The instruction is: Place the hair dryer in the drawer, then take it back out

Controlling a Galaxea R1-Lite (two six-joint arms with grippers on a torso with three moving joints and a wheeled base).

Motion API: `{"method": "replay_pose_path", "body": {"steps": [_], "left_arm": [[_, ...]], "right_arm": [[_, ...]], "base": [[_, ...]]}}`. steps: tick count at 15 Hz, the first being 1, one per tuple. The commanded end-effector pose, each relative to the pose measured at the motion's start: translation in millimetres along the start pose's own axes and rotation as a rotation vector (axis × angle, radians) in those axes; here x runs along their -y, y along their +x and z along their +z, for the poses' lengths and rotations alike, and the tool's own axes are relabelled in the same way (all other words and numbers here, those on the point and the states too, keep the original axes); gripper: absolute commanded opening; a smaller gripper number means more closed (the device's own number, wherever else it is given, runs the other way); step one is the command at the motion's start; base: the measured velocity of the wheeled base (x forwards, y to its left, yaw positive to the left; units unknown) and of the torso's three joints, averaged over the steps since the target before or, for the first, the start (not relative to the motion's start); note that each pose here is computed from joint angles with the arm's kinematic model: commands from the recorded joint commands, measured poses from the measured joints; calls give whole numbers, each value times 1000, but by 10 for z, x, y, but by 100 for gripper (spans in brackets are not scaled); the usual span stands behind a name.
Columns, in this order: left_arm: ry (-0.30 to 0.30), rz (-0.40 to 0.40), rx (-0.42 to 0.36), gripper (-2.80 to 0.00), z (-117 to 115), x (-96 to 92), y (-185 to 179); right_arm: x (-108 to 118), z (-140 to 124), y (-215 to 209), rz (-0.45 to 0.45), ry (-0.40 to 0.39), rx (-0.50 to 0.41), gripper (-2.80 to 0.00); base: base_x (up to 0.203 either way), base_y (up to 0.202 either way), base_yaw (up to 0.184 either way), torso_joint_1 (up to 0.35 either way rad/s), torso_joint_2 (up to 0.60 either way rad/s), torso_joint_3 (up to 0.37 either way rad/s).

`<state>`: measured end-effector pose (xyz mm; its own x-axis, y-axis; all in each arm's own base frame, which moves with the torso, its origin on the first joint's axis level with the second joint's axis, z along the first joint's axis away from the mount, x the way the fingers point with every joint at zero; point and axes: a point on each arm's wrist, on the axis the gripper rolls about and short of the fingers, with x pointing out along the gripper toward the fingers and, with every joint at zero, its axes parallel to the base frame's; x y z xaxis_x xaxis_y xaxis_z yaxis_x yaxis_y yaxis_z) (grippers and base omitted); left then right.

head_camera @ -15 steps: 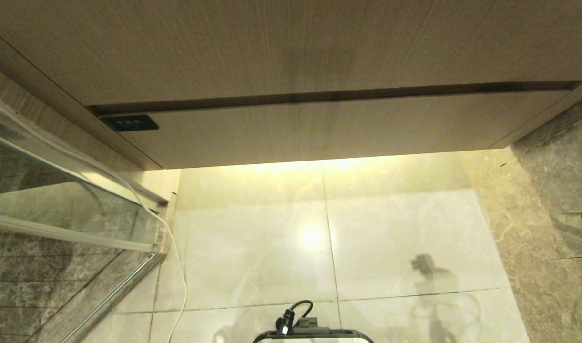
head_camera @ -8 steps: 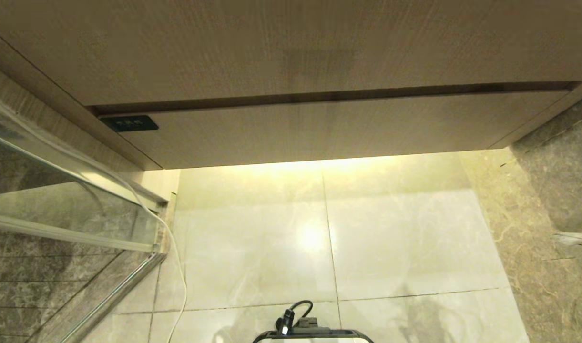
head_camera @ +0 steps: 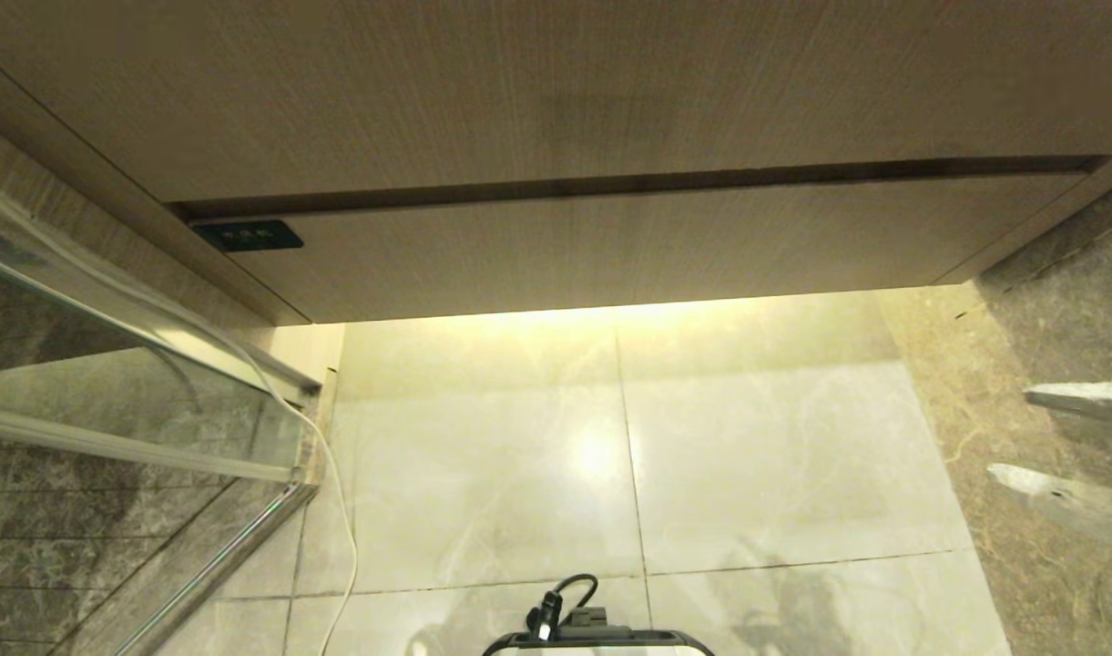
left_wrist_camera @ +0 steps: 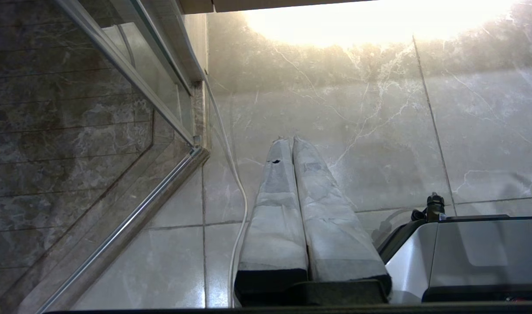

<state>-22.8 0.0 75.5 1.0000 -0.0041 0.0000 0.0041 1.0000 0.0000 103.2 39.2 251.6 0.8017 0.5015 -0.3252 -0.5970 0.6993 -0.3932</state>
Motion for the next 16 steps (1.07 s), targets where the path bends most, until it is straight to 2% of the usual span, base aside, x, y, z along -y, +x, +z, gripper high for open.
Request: {"method": "replay_pose_path", "body": {"steps": [1, 2, 3, 4, 5, 7, 10, 11, 13, 14, 16], "left_arm": [[-1, -1, -1, -280, -4, 0, 1], [-2, -1, 0, -280, 0, 0, 0], [0, -1, 0, -280, 0, 0, 0], [0, -1, -1, -280, -3, 0, 1], [0, 1, 0, -280, -1, 0, 0], [0, 0, -2, -280, -3, 0, 1], [0, -1, -1, -280, -4, 0, 1], [0, 0, 0, -280, 0, 0, 0], [0, 0, -1, -280, -4, 0, 1], [0, 0, 0, -280, 0, 0, 0], [0, -1, 0, -280, 0, 0, 0]], "right_arm": [[90, 108, 531, 166, -40, -5, 0], [103, 140, 707, 231, -125, 16, 0], [110, 161, 829, 277, -258, 42, 0], [111, 169, 930, 327, -346, 67, 0], [99, 167, 992, 391, -394, 108, 0], [106, 155, 1054, 422, -457, 131, 0], [178, 136, 1061, 365, -475, 98, 0], [204, 141, 1075, 317, -506, 61, 0], [286, 184, 1113, 153, -600, -69, 0], [343, 250, 1168, 74, -646, -96, 0], [362, 317, 1225, 34, -681, -74, 0]], "base": [[0, 0, 0, 0, 0, 0], [0, 0, 0, 0, 0, 0], [0, 0, 0, 0, 0, 0], [0, 0, 0, 0, 0, 0], [0, 0, 0, 0, 0, 0], [0, 0, 0, 0, 0, 0], [0, 0, 0, 0, 0, 0], [0, 0, 0, 0, 0, 0], [0, 0, 0, 0, 0, 0], [0, 0, 0, 0, 0, 0], [0, 0, 0, 0, 0, 0]]}}
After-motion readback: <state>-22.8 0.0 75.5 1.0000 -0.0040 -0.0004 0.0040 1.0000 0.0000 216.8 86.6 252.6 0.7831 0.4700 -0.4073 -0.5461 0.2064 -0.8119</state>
